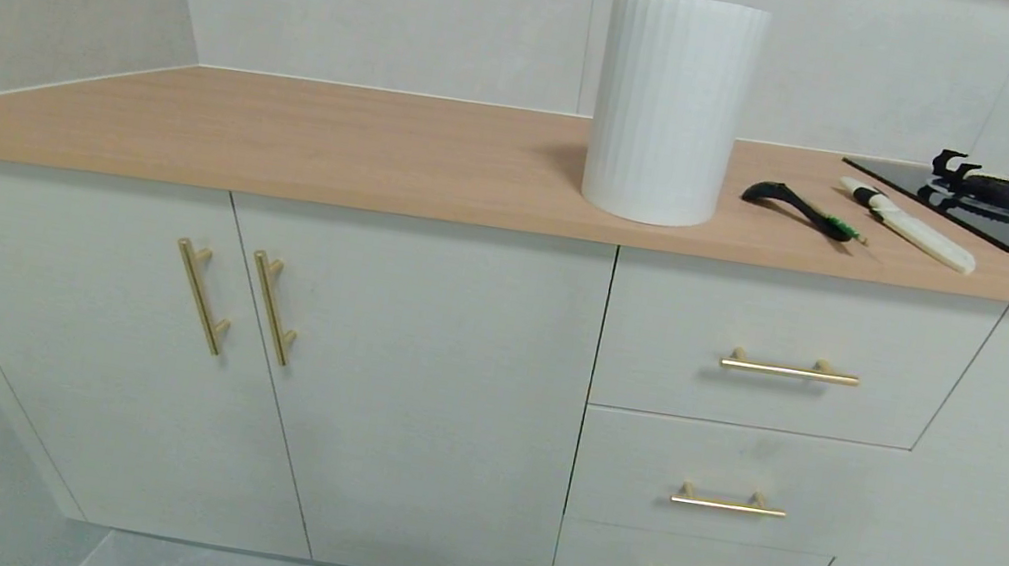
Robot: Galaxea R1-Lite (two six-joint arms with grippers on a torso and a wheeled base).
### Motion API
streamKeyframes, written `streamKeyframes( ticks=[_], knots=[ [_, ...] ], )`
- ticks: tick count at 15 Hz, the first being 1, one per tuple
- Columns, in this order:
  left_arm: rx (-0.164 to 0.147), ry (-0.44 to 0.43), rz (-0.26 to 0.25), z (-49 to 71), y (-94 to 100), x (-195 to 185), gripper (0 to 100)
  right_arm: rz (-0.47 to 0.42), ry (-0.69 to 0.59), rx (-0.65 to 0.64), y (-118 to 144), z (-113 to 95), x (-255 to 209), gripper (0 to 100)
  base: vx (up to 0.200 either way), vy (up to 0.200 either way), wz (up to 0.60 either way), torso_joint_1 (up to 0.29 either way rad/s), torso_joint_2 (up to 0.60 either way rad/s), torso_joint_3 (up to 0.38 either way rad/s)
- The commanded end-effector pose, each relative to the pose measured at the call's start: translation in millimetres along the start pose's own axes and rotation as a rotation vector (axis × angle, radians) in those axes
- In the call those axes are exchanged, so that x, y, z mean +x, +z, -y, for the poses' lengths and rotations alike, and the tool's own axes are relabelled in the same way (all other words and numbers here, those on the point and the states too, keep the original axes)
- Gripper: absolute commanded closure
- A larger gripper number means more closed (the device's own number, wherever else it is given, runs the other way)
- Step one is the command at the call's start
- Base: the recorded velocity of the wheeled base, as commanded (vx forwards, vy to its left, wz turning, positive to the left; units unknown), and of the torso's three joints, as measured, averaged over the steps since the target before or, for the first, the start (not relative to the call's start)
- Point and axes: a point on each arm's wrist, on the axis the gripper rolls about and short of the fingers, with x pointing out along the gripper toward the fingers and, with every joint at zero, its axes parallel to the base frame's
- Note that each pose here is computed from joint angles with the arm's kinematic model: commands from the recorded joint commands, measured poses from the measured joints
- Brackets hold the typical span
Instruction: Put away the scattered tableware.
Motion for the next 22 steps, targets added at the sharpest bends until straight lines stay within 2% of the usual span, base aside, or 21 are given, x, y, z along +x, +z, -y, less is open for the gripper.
streamKeyframes(
  ticks=[1, 14, 15, 17, 19, 20, 21, 22],
  knots=[
    [0.001, 0.001, 0.0, 0.0, 0.0, 0, 0, -0.001, 0.001, 0.0, 0, 0, 0, 0, 0.0, 0.0, 0.0, 0.0, 0.0, 0.0],
    [0.0, 0.001, 0.001, 0.0, 0.0, 0, 0, 0.002, 0.018, -0.031, 1, 0, 0, 0, 0.0, 0.0, 0.0, 0.0, 0.0, 0.0],
    [0.001, 0.001, 0.0, 0.0, 0.0, 0, 0, 0.015, 0.018, -0.03, 3, 0, -1, 0, 0.0, 0.0, 0.0, 0.0, 0.0, 0.0],
    [0.001, 0.001, 0.0, 0.0, 0.0, 0, 0, 0.09, 0.078, 0.007, 40, 0, -7, 0, 0.0, 0.0, 0.0, 0.0, 0.0, 0.0],
    [0.001, 0.001, 0.0, 0.0, 0.0, 0, 0, -0.03, 0.166, 0.008, 62, -1, 10, 0, 0.0, 0.0, 0.0, 0.0, 0.0, 0.0],
    [0.001, 0.001, 0.0, 0.0, 0.0, 0, 0, -0.03, 0.166, 0.008, 62, -1, 10, 0, 0.0, 0.0, 0.0, 0.0, 0.0, 0.0],
    [0.001, 0.001, 0.0, 0.0, 0.0, 0, 0, -0.212, 0.222, 0.002, 76, -6, 41, 0, 0.0, 0.0, 0.0, 0.0, 0.0, 0.0],
    [0.001, 0.001, 0.0, 0.0, 0.0, 0, 0, -0.264, 0.234, 0.002, 80, -7, 52, 0, 0.0, 0.0, 0.0, 0.0, 0.0, 0.0]
  ],
)
